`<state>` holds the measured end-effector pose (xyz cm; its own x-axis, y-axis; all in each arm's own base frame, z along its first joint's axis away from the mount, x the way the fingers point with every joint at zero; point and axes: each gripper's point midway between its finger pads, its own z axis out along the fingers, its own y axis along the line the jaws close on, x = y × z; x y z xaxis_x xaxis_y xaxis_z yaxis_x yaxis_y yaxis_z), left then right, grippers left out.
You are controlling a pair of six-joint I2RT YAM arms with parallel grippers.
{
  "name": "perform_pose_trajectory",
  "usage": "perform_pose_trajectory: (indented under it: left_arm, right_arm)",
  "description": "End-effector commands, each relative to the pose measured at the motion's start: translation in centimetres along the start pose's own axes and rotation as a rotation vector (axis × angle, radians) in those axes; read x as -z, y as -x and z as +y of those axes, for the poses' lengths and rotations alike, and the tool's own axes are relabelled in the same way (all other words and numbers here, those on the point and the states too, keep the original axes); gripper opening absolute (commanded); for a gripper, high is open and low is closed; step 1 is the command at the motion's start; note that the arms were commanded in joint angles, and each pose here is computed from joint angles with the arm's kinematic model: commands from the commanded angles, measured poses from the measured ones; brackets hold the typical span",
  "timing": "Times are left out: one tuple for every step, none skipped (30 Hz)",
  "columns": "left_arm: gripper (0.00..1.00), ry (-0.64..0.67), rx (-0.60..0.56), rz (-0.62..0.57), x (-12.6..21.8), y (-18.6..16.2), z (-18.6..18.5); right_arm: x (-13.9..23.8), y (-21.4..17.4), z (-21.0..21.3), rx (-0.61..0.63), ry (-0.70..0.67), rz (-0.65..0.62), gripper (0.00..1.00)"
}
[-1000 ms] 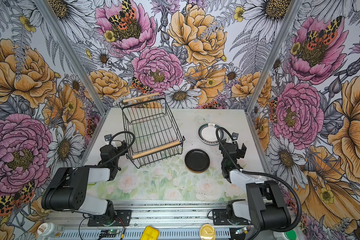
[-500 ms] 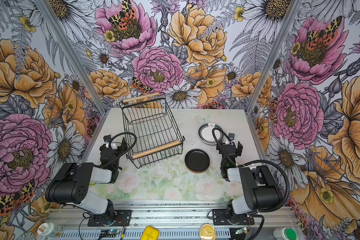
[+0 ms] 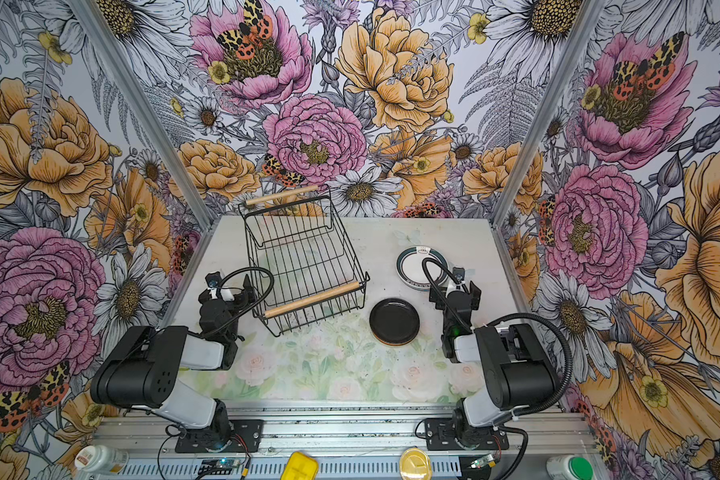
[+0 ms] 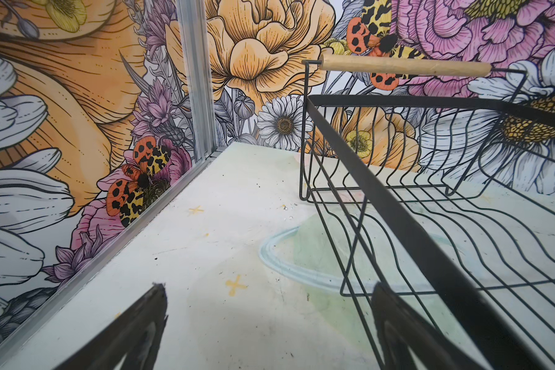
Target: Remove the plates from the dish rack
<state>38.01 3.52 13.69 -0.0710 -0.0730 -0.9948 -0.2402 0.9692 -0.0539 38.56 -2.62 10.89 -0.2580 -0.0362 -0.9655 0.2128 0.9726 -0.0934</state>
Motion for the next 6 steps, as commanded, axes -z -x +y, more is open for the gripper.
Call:
perform_pose_trajectory:
  left_arm:
    - [0.99, 0.009, -0.012, -0.008, -0.18, 0.28, -0.01]
    - [0.99, 0.007, -0.013, -0.003, -0.20, 0.17, -0.06]
    - [0.99, 0.007, -0.013, -0.003, -0.21, 0.17, -0.09]
    - [0.99, 0.007, -0.012, -0.005, -0.25, 0.25, -0.08]
    - [0.99, 0.008, -0.014, -0.001, -0.25, 0.14, -0.08]
    - [0.99, 0.009, -0.013, -0.001, -0.22, 0.14, -0.06]
  right_arm:
    - [-0.65, 0.95, 0.48, -0.001, 0.029, -0.014, 1.00]
    - [-0.65, 0.97, 0.46, -0.001, 0.029, -0.013, 1.00]
    - [-0.59, 0.93, 0.45, -0.003, 0.029, -0.014, 0.99]
    - [-0.55, 0.97, 0.39, -0.003, 0.027, -0.017, 1.00]
    - [-0.56, 0.93, 0.37, -0.003, 0.026, -0.016, 0.99]
    - [-0.52, 0.95, 0.37, -0.003, 0.026, -0.017, 0.99]
